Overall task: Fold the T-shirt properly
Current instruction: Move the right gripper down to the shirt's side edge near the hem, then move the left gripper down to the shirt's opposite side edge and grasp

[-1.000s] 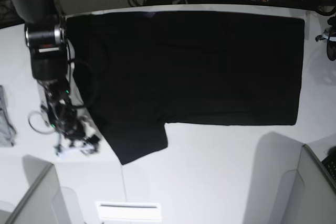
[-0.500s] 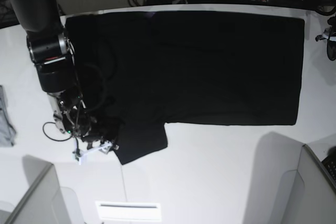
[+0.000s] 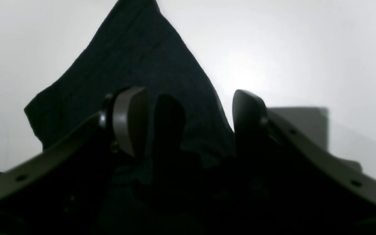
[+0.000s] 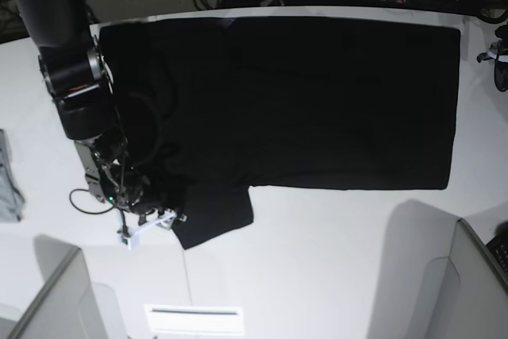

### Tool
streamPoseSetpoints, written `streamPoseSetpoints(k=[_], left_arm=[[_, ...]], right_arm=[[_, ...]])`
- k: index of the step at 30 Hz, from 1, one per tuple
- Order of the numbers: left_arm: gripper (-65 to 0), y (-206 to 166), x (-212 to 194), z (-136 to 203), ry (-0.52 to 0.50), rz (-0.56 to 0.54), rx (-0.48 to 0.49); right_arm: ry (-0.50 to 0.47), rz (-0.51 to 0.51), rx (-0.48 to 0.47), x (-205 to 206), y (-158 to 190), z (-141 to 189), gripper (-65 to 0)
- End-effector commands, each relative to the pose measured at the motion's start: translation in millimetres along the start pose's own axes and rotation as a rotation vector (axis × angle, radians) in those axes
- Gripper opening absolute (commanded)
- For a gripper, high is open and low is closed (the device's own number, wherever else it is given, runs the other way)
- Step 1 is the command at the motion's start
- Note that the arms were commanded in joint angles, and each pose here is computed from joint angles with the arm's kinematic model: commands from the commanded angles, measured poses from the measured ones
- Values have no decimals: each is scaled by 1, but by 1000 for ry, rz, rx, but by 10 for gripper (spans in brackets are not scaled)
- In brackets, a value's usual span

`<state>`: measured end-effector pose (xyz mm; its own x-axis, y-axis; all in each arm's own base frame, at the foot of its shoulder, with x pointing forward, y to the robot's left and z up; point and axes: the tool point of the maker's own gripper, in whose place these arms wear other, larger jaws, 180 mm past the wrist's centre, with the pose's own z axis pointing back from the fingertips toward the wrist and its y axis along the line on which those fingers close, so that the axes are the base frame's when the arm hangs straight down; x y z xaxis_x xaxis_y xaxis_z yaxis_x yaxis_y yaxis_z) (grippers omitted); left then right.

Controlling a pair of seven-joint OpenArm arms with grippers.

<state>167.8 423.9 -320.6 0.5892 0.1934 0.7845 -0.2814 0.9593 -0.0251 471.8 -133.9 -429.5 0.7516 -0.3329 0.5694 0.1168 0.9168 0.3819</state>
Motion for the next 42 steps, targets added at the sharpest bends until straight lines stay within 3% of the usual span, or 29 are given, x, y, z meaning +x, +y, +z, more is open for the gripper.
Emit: streamPoseSetpoints(k=[1, 6, 13, 15, 19, 20, 23, 27, 29, 35, 42], left_arm=[[-650, 3, 16, 4, -46, -21, 2], [-650, 3, 16, 4, -46, -21, 2], [-650, 3, 16, 4, -46, -22, 2], [-650, 3, 17, 4, -48, -24, 2], [-650, 3, 18, 4, -50, -23, 2], [-594, 3, 18, 4, -51, -23, 2], [-334, 0, 31, -2, -91, -11, -6], [-123, -5, 54, -9, -147, -12, -15], [-91, 0, 62, -16, -148, -22, 11], [-92, 10, 69, -66, -60, -19, 91], [-92, -24, 77, -123, 24, -8, -36]], right_arm=[[16, 2, 11, 4, 4, 2, -287], [16, 7, 18, 0, 6, 2, -459], [12, 6, 8, 1, 1, 3, -582], [10, 7, 6, 2, 0, 3, -650], [-8, 4, 2, 4, -2, 3, -650], [-7, 4, 1, 4, -2, 3, -650], [-6, 4, 1, 4, -2, 3, -650], [-2, 4, 2, 3, -1, 3, -650], [1, 3, 5, 2, 1, 2, -650], [0, 4, 6, 2, 1, 2, -650], [-2, 5, 8, 3, 2, 2, -650]])
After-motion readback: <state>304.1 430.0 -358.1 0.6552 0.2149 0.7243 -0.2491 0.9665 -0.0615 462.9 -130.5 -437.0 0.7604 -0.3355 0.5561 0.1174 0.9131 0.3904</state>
